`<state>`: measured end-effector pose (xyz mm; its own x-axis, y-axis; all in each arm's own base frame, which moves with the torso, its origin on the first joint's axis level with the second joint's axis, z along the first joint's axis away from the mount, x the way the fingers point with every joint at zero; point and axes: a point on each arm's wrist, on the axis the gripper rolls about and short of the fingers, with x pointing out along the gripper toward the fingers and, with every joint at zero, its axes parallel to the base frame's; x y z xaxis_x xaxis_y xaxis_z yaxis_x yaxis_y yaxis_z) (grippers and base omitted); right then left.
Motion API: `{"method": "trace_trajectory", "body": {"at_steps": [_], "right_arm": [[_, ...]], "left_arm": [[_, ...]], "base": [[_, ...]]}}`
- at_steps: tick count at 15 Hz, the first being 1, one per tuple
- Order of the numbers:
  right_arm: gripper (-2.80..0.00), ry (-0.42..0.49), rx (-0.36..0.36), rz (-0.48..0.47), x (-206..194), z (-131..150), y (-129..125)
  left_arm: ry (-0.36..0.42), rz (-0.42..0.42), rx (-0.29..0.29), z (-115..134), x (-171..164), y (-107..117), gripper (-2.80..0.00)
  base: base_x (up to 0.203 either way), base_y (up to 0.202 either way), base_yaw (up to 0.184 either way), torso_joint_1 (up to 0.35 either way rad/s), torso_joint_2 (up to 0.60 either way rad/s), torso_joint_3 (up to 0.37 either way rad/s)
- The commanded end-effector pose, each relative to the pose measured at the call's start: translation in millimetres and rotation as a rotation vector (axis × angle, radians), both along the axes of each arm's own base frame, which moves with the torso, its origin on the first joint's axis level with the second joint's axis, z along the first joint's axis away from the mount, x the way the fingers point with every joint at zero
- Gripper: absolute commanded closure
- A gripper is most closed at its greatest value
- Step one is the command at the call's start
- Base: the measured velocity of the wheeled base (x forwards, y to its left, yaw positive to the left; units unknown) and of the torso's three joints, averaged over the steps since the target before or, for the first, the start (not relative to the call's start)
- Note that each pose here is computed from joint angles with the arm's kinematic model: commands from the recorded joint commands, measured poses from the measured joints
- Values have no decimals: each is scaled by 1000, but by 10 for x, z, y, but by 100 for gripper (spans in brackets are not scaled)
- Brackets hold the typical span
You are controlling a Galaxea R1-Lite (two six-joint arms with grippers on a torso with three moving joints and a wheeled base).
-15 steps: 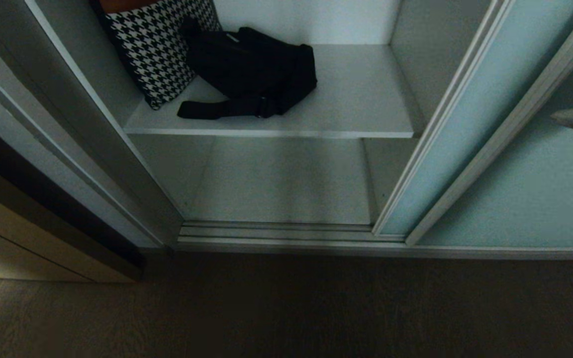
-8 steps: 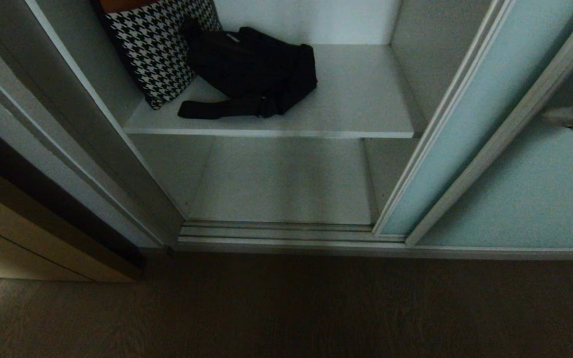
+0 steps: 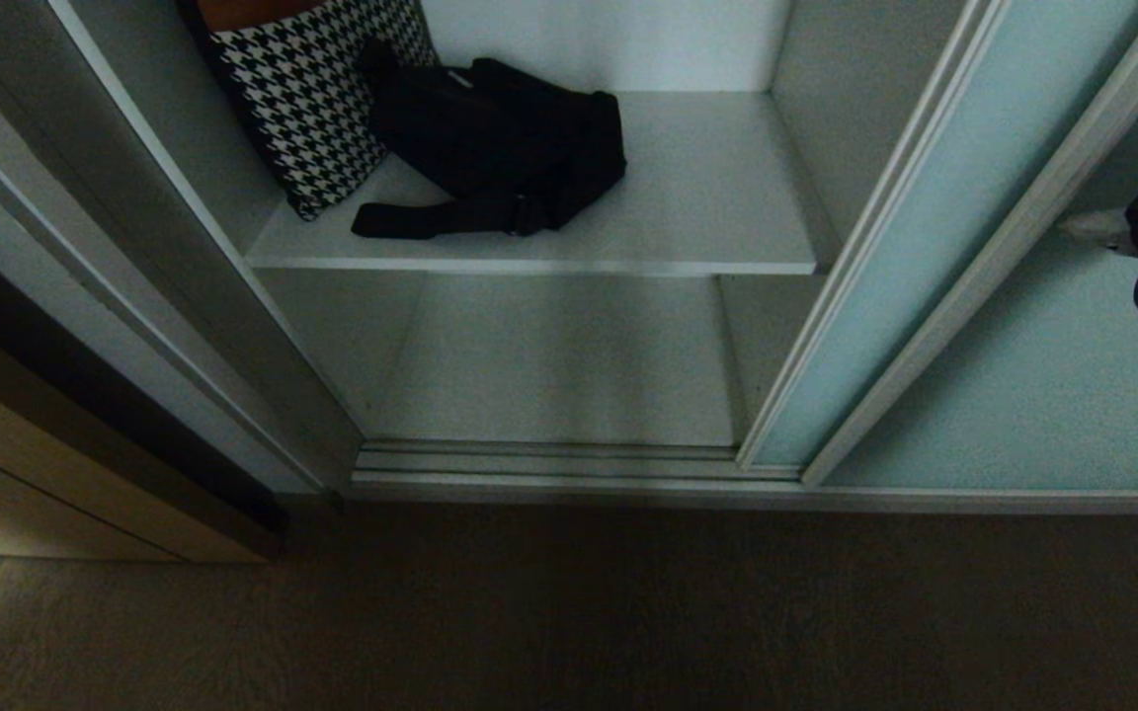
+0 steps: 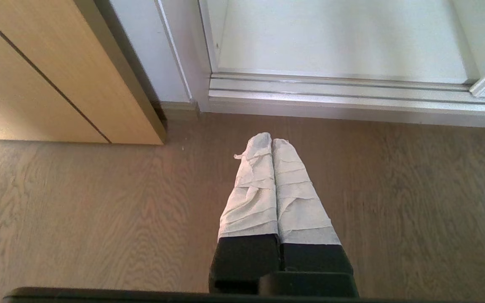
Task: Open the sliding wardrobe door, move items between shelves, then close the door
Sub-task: Close the door
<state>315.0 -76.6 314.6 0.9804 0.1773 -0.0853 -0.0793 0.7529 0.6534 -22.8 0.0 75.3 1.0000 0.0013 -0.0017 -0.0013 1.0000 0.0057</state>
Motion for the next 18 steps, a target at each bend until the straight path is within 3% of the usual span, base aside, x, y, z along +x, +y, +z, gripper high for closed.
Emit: {"method": "trace_trajectory", "body": {"at_steps": [1,7,13,16,18], "right_arm": [[0,4,5,31,-5,-7,95],[0,-5,-11,125,-74,16,513],[0,-36,-70,293,-98,47,1258],[0,-60,-137,381,-324,41,1635],[0,-89,-166,404,-584,79,1639]], "left_arm": [[1,0,0,1,1,0,0],[1,0,0,1,1,0,0],[1,0,0,1,1,0,0],[1,0,0,1,1,0,0],[1,0,0,1,1,0,0]], "base": [[0,0,0,0,0,0],[0,0,0,0,0,0],[0,0,0,0,0,0],[0,0,0,0,0,0],[0,0,0,0,0,0]]}}
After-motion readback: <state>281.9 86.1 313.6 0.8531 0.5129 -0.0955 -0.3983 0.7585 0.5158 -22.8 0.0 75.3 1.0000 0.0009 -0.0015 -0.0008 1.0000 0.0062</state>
